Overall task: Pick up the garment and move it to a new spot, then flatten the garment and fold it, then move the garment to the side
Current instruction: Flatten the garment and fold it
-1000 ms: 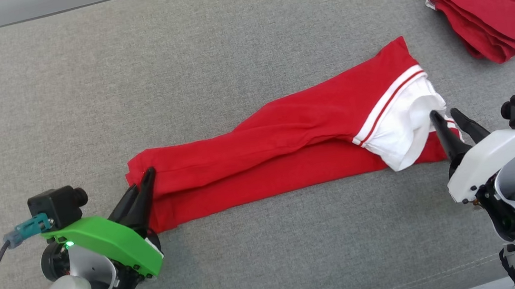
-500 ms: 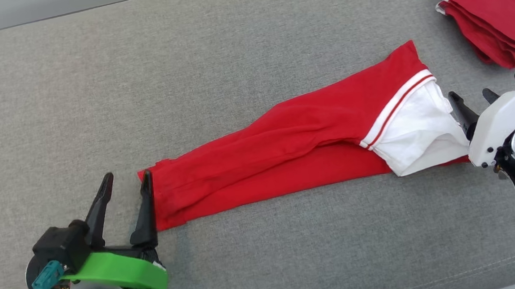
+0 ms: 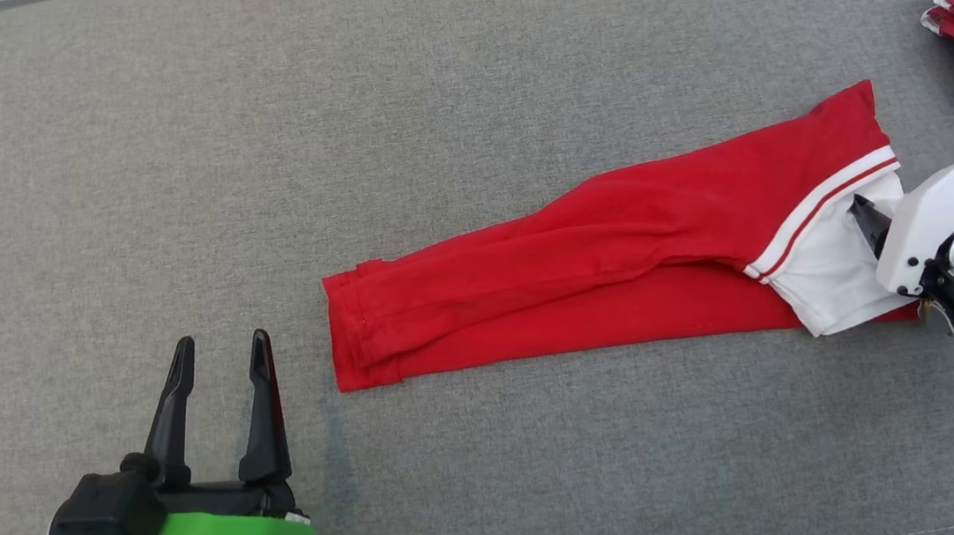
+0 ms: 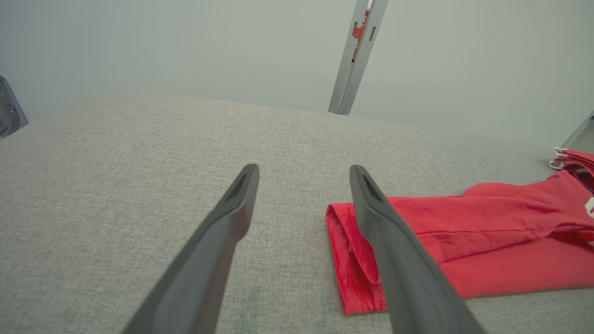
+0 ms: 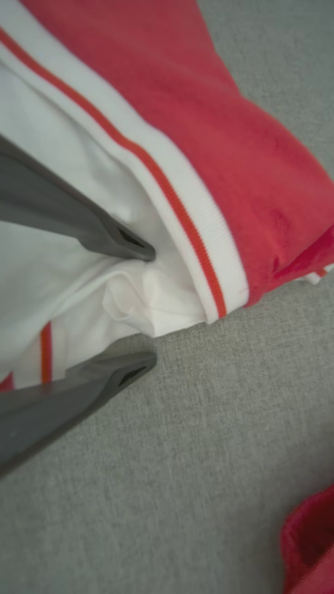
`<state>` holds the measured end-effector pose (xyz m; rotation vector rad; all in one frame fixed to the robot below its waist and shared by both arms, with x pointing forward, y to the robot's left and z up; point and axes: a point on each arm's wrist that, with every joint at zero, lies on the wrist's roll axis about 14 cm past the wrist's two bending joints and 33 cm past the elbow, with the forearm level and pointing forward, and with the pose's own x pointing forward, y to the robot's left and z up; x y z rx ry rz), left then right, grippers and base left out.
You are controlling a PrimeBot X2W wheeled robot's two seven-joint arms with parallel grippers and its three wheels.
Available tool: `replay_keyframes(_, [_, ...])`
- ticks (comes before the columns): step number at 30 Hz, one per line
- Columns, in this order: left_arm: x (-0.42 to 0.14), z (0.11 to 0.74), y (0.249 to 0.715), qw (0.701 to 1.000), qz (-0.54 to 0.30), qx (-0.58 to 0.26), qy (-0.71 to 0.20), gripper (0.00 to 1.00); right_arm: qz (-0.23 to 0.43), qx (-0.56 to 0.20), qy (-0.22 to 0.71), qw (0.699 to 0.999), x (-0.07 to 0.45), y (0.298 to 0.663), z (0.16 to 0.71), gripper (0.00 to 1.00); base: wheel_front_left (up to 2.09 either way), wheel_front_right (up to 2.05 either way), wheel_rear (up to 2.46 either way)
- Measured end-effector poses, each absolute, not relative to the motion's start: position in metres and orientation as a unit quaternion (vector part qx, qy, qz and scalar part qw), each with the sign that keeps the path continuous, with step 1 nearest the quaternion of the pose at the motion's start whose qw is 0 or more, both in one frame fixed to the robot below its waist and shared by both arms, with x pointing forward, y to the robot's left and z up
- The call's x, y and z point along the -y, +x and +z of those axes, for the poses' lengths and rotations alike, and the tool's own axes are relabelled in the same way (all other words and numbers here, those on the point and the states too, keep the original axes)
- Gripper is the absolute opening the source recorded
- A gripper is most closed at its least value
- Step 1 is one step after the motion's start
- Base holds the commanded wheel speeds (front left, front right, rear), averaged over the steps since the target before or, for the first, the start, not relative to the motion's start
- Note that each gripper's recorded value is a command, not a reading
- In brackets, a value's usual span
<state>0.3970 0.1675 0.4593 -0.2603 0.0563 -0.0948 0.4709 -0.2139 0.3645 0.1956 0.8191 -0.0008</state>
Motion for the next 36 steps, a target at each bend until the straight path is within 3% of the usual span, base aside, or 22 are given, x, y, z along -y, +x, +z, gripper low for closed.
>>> replay_keyframes(2, [-0.17,0.456,0.394,0.99,-0.04,-0.031,-0.13,1.0,0.006,-0.394,0.108,0.913,0.206,0.475,0.363,1.0,0.0,0.0,0.0])
replay_keyframes(3, [-0.171,0.455,0.393,0.99,-0.037,-0.031,-0.132,1.0,0.01,-0.388,0.124,0.913,0.2,0.478,0.364,0.84,0.0,0.0,0.0])
replay_keyframes(7, [-0.176,0.455,0.388,0.989,-0.024,-0.031,-0.14,1.0,0.023,-0.359,0.182,0.915,0.185,0.484,0.375,0.0,0.0,0.0,0.0])
replay_keyframes(11, [-0.177,0.457,0.383,0.989,-0.018,-0.026,-0.145,1.0,0.007,-0.334,0.204,0.92,0.204,0.485,0.389,0.0,0.0,0.0,0.0])
replay_keyframes(20, [-0.179,0.464,0.366,0.988,-0.009,-0.019,-0.153,1.0,-0.08,-0.267,0.176,0.944,0.299,0.478,0.441,0.0,0.0,0.0,0.0])
replay_keyframes(25, [-0.181,0.462,0.356,0.987,-0.003,-0.022,-0.157,1.0,-0.082,-0.229,0.153,0.958,0.319,0.48,0.486,0.0,0.0,0.0,0.0])
replay_keyframes(29, [-0.182,0.463,0.349,0.986,0.001,-0.022,-0.163,1.0,-0.041,-0.218,0.149,0.964,0.294,0.482,0.509,0.0,0.0,0.0,0.0])
replay_keyframes(36, [-0.178,0.458,0.345,0.982,0.002,-0.03,-0.185,1.0,0.098,-0.254,0.136,0.953,0.183,0.473,0.502,0.0,0.0,0.0,0.0])
